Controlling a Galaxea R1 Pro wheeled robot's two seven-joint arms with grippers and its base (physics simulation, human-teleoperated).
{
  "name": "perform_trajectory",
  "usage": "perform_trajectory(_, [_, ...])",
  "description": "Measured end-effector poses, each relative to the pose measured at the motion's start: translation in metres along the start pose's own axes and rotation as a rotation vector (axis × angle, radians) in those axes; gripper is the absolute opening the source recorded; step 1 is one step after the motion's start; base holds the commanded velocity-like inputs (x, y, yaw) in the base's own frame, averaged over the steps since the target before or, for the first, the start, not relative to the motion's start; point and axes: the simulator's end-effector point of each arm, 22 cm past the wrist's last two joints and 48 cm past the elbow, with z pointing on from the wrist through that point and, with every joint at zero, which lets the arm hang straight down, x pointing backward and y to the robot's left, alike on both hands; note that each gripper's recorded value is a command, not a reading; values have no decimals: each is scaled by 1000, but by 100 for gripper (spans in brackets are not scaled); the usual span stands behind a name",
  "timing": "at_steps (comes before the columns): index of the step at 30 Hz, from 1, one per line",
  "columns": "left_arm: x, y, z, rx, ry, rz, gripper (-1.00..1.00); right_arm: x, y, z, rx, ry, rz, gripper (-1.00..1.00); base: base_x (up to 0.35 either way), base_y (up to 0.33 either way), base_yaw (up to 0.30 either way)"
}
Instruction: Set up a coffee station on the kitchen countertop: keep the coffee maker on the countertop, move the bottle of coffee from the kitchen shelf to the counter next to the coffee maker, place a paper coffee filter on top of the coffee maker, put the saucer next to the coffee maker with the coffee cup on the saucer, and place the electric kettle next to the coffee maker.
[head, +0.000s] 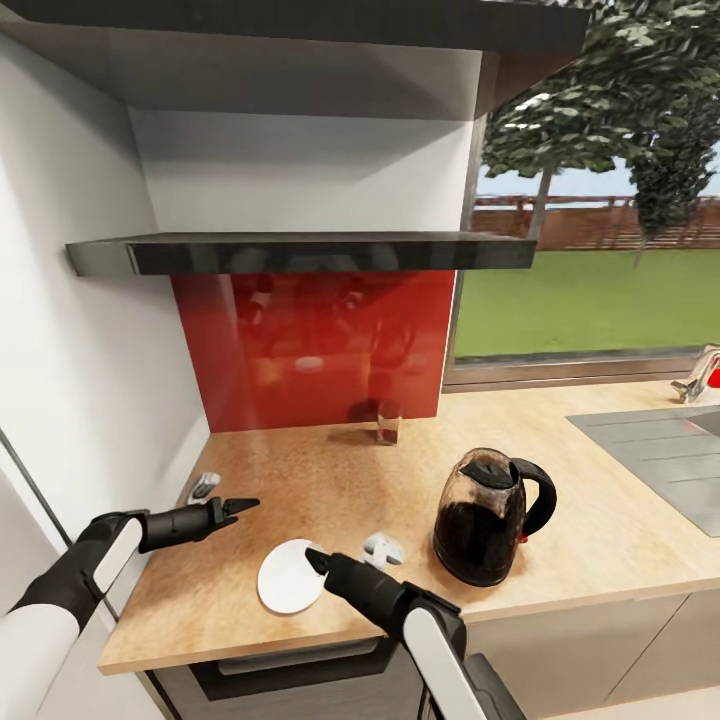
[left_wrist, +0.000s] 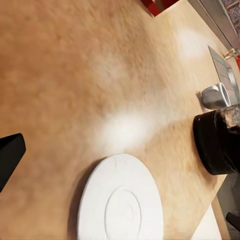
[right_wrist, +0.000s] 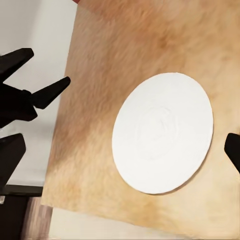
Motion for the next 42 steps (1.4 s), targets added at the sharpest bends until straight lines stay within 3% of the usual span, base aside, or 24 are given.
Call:
perform_trajectory(6, [2,-1,2,2,7,-2,100,9,0,0,13,22,45,100,0,0,0])
perform_trajectory(11, [11,-2,2,1,48,-40,100,28,-3,1,77,68,60,100,0,0,0])
perform_trajectory(18, [17,-3,1,1,79,-71,100,44,6,2,72,112,96,100,0,0,0])
perform_trajectory(27, [18,9,0,-54,83,-78,100,31,-4,-1,138,55,121,100,0,0,0])
perform_trajectory(42, [20,9,1,-66,92,-89,100,27,-3,-2,143,40,123,100,46,0,0])
